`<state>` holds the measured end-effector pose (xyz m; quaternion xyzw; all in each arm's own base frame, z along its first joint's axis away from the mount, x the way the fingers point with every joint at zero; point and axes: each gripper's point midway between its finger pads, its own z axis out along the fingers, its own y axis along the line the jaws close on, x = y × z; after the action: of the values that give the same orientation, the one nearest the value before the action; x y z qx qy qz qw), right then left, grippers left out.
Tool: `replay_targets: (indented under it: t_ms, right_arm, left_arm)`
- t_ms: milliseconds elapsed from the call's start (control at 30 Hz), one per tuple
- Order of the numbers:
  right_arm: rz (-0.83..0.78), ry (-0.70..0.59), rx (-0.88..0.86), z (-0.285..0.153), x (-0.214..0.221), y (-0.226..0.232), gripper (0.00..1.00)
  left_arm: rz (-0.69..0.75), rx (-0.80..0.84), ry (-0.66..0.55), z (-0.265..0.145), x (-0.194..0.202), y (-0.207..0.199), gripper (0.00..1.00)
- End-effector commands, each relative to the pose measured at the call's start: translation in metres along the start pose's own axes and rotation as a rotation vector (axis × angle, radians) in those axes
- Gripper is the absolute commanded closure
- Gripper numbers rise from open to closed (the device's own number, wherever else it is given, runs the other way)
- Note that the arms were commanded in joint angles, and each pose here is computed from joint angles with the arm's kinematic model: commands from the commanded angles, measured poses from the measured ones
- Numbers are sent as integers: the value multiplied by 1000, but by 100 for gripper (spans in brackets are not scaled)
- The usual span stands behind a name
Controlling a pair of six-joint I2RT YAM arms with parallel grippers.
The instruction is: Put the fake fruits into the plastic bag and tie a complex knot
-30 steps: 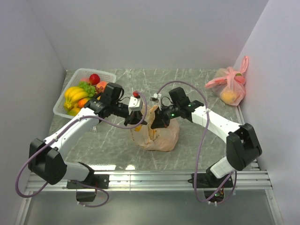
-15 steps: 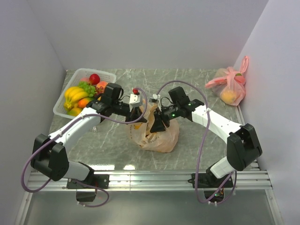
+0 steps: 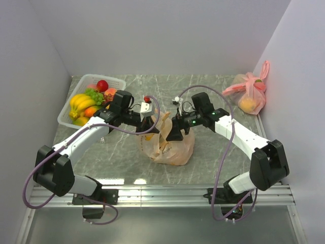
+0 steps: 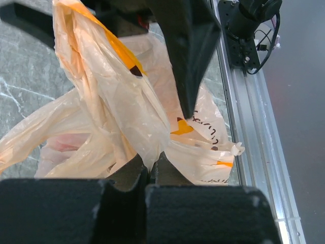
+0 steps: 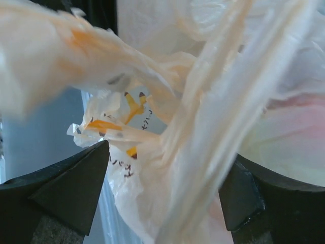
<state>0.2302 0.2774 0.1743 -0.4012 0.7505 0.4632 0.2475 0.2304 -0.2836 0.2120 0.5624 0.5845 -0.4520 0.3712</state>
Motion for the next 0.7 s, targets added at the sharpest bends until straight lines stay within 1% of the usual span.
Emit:
replay_targets:
  t_ms: [0,33,100,133,167,200,233,267,400,433,500,533,567,667]
  right_arm:
    - [9,-87,5,-13,-17,2,14]
    - [17,-93,4,-13,-18,0,23]
    - [23,-99,2,-10,-18,-1,37]
    - [10,-120,0,-9,-21,-4,54]
    - [13,-131,-5,-7,-24,-4,63]
    - [11,-148,-9,-5,-29,-3,77]
    - [12,-151,-14,-3,-31,-2,94]
    - [12,-155,-19,-3,-34,-1,100]
    - [-26,-179,-60,-6,-38,9,99]
    - [-32,-180,-67,-7,-37,12,90]
    - [-33,-175,-80,-8,-36,15,78]
    - [-32,-177,-88,-9,-35,18,62]
    - [-26,-180,-92,-9,-35,19,57]
    - [-19,-184,-96,-9,-38,20,54]
  left_arm:
    - [63,5,-25,-4,-17,-4,99]
    - [67,5,-26,-4,-18,-4,99]
    - [65,5,-24,-4,-17,-3,99]
    - [64,7,-28,-4,-19,-3,99]
    - [61,9,-30,-3,-20,-3,99]
    - [64,6,-39,-3,-23,-1,99]
    - [55,8,-42,-2,-24,-1,99]
    - [50,13,-45,-1,-25,-1,99]
    - [54,20,-46,2,-26,0,99]
    - [52,20,-42,3,-24,1,99]
    - [51,19,-39,4,-22,2,99]
    - [43,19,-36,5,-20,2,98]
    - [43,22,-37,6,-19,2,98]
    - [42,24,-38,8,-19,2,97]
